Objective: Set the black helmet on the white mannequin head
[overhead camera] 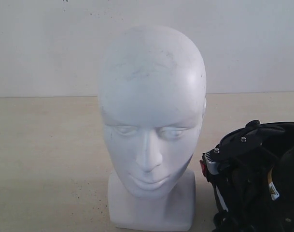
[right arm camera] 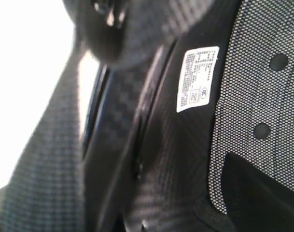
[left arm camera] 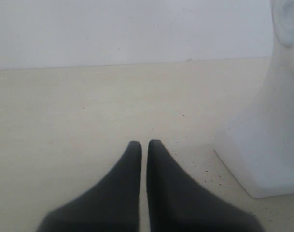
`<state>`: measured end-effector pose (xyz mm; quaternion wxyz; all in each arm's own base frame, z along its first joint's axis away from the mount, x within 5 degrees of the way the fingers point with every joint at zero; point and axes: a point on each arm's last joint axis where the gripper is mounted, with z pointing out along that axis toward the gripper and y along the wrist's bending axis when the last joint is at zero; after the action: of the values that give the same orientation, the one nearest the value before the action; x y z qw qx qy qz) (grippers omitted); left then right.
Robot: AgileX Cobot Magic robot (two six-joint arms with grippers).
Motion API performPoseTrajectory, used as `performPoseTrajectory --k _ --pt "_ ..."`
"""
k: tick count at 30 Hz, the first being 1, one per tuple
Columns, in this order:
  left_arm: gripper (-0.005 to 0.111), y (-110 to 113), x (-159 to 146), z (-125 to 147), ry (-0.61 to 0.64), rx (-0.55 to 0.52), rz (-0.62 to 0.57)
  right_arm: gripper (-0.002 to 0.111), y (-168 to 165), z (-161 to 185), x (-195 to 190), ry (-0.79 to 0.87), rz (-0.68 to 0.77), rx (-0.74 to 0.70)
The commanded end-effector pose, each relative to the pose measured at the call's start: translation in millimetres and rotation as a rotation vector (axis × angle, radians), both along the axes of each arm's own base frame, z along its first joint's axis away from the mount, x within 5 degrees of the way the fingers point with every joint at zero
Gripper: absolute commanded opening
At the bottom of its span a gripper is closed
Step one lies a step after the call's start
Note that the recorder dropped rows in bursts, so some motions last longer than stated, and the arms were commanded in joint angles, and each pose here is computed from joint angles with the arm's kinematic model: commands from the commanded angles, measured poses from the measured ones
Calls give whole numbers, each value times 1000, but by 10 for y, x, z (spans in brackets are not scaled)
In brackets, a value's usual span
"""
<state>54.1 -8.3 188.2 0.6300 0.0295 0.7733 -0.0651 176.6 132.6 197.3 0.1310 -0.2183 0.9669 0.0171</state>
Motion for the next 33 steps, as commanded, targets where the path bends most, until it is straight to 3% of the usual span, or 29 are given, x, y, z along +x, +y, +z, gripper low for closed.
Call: performPoseTrajectory --k 1,23,24,31,33 --pt "4 2 0 -8 -1 0 3 82 0 -5 10 -16 9 -6" --pt "4 2 0 -8 -1 0 3 80 -45 -138 -36 -38 -2 15" --pt "4 2 0 -8 -1 0 3 76 -42 -132 -32 -40 -4 16" --pt "4 2 0 -8 -1 0 3 13 -31 -16 8 -18 -10 -24" --pt "4 2 0 -8 -1 0 3 0 -44 19 21 -15 4 -57"
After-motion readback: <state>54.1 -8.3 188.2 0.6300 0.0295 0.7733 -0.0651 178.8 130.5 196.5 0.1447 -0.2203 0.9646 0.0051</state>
